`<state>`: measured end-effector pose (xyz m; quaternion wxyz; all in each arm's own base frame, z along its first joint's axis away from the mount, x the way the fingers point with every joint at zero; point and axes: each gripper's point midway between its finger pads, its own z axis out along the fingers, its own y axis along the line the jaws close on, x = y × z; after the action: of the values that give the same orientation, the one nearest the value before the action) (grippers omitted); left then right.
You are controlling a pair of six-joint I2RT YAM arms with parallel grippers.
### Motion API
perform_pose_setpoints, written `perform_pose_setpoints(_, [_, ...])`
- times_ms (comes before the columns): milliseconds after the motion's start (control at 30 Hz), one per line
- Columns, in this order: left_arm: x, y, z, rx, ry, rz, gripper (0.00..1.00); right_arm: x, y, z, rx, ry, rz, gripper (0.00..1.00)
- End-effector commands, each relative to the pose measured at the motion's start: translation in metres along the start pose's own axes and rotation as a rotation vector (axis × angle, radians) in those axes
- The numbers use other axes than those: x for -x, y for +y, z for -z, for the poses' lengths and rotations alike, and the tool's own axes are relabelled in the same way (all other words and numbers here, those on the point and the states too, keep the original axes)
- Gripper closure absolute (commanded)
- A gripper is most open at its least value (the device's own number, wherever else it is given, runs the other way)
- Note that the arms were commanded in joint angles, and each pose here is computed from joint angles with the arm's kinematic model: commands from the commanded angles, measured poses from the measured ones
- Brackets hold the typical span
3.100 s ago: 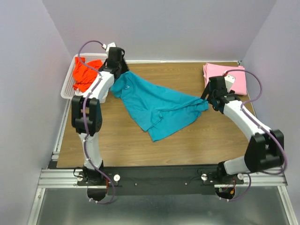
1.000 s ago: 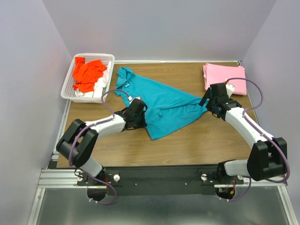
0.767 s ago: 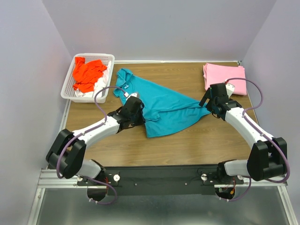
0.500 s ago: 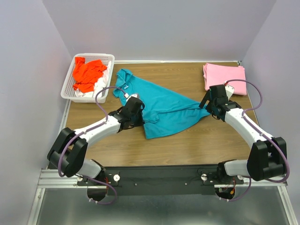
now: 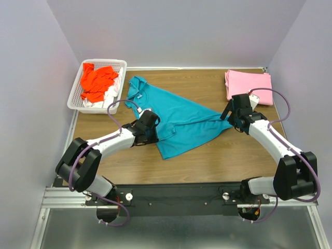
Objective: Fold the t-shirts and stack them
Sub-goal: Flatten the tshirt out
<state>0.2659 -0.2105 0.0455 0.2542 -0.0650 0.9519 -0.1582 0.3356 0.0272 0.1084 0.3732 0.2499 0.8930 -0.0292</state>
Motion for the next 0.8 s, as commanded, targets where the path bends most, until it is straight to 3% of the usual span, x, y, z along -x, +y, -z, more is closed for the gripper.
perform_pose_setpoints(0, [0.007,0.004,0.004,0.026,-0.024,-0.002,0.67,0.000,-0.007,-0.003,-0.032,-0.013,0.009,0.00])
perform_pose_setpoints(233, [0.020,-0.003,0.003,-0.002,-0.070,-0.002,1.00,-0.001,-0.008,-0.003,-0.033,-0.010,0.007,0.00])
perform_pose_setpoints(467, [0.051,-0.014,0.013,-0.039,-0.178,0.018,1.00,-0.002,-0.020,0.000,-0.064,-0.034,-0.017,0.00])
perform_pose_setpoints(767, [0.112,-0.014,0.066,-0.104,-0.392,0.056,1.00,-0.023,-0.038,-0.019,-0.034,0.115,-0.108,0.01])
